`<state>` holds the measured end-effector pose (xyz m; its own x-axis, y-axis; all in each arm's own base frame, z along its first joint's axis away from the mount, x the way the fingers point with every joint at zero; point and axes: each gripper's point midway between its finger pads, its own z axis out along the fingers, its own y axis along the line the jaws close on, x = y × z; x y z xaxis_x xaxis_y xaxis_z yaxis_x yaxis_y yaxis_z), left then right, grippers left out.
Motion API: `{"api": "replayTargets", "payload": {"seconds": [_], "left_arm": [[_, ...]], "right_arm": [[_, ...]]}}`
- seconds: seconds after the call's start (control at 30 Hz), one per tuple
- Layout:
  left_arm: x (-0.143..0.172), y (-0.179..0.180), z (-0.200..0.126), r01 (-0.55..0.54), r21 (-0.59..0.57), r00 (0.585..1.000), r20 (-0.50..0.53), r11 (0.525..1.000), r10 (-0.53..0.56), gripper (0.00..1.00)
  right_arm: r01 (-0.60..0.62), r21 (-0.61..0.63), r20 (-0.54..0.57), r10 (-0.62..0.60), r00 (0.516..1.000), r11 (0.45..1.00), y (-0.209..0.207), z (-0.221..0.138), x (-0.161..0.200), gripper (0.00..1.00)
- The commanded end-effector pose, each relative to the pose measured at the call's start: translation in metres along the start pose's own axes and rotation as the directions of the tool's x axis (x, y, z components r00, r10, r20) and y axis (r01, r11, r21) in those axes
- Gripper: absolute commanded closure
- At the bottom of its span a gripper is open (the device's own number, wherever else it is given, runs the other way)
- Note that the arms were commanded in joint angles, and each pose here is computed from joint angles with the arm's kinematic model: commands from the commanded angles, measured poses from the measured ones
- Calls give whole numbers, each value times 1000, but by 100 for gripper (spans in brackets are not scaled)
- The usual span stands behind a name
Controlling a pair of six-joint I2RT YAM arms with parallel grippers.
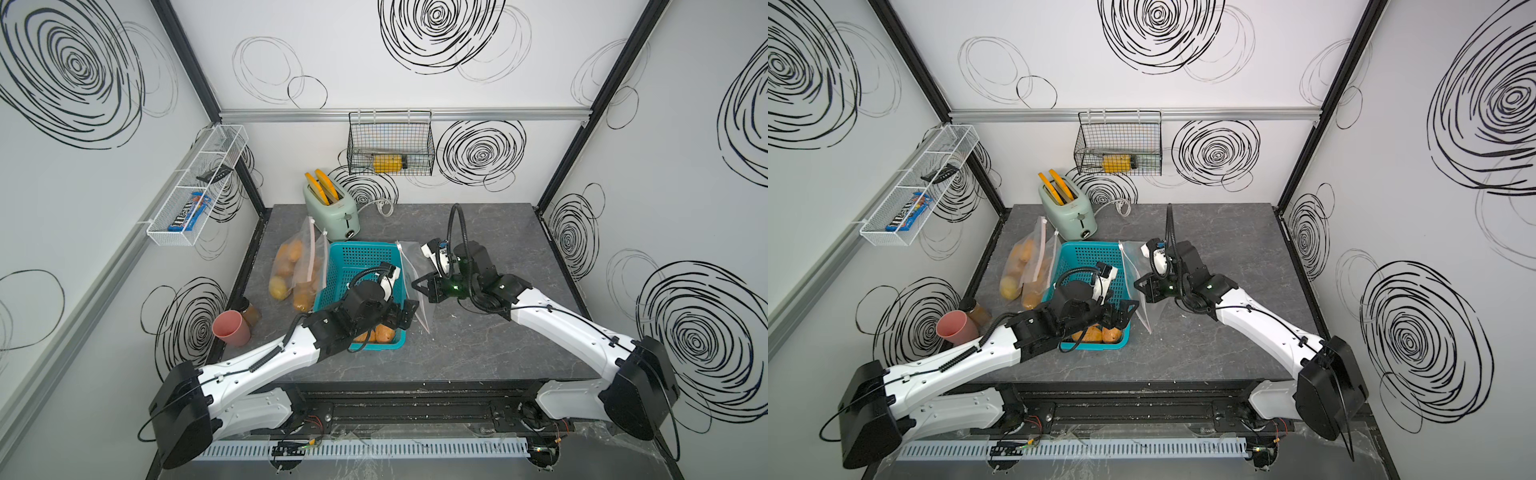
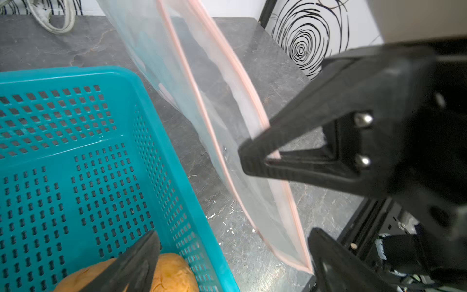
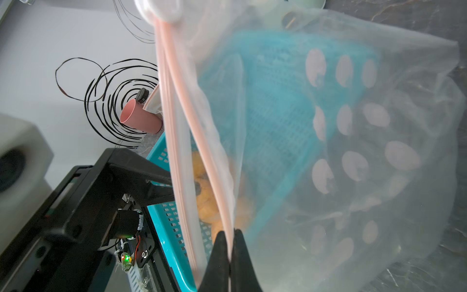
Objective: Put the potatoes into a zipper bag and zip it
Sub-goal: Open the zipper of the food storage bag at the center of the board.
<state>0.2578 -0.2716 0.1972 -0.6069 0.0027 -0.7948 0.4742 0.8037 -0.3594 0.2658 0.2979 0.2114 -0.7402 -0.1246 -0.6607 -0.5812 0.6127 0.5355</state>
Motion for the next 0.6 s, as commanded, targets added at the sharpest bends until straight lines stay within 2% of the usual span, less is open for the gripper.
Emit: {"api": "replayTargets", "payload": {"seconds": [0.0,0.17,0.23,0.33,0.4,0.5,0.57], "left_arm": [[-29,-1,4,70,11,991,116,997,-71,12],[-28,16,13,96,-47,989,120,994,-90,32],[-29,17,15,108,-33,987,126,994,-103,45],[-31,16,14,113,-16,984,137,993,-110,70],[-32,14,13,114,-4,983,144,994,-112,83],[-32,12,10,120,12,982,143,993,-121,100],[-32,10,8,127,26,982,138,992,-129,100]], "right_arm": [[-3,-19,15,4,1000,1000,7,-6,1,100],[-3,-6,21,3,1000,1000,5,-10,5,100],[0,-2,21,0,1000,1000,4,-10,6,100],[23,21,31,-24,999,999,1,-10,5,100],[90,34,45,-92,995,995,3,-8,5,99],[194,110,63,-202,977,975,-7,-2,15,90],[207,153,61,-219,974,966,-15,2,20,86]]}}
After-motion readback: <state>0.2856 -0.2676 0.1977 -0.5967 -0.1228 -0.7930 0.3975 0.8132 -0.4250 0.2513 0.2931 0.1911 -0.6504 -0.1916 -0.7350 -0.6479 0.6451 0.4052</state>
